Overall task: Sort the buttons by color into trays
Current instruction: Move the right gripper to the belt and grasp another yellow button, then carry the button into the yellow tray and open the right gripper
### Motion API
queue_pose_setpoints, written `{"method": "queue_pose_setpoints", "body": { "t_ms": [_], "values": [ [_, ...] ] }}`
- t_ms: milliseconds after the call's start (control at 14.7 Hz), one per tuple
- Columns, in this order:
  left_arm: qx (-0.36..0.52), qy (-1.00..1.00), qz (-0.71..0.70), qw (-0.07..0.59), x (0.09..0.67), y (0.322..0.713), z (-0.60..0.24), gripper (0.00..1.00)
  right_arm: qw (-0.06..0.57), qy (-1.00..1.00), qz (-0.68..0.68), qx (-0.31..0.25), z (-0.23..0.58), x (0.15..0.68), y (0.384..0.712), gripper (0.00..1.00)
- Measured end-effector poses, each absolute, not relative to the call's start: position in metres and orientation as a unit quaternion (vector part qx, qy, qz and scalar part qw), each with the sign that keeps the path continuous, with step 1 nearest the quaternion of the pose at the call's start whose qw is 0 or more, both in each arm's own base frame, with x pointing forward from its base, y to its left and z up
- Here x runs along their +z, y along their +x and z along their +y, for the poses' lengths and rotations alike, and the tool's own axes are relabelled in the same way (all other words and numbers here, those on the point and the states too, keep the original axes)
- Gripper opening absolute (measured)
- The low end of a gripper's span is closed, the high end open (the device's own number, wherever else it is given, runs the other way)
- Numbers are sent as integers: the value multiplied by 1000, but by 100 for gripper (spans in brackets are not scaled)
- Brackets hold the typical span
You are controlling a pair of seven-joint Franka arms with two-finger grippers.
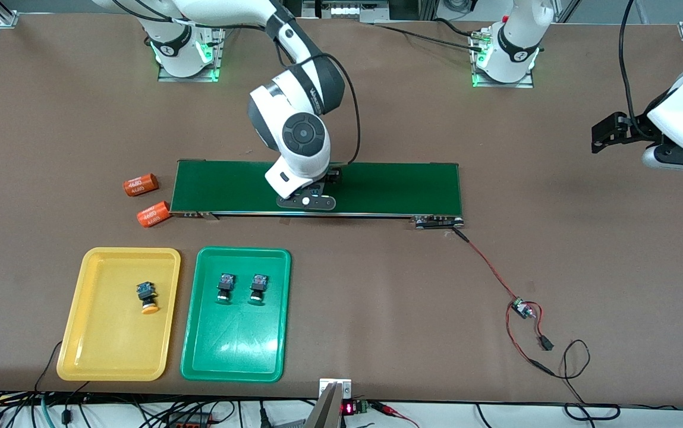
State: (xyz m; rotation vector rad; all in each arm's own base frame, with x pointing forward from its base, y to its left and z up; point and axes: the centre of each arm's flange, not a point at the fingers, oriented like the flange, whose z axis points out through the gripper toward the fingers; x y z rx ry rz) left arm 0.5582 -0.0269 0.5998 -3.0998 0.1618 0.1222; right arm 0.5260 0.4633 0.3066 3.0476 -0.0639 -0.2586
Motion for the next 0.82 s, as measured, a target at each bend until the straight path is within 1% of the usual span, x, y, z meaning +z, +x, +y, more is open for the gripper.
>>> {"method": "queue_pose_setpoints", "body": {
  "t_ms": [341,545,613,681,749,817],
  "values": [
    [40,-998,52,18,600,558,-27,100,51,995,-23,-83,462,262,526,100],
    [40,-998,53,18,600,558,-27,100,62,994,-27,-91,455,238,523,100],
    [40,-998,53,18,600,558,-27,100,65,993,-29,-94,453,234,523,94],
    [40,-998,53,17,600,558,-27,100,67,993,-33,-95,451,232,523,93],
    [40,-998,53,17,600,558,-27,100,68,992,-39,-95,450,232,524,87],
    [40,-998,53,17,600,558,-27,100,67,992,-48,-94,450,234,524,77]
  ]
}}
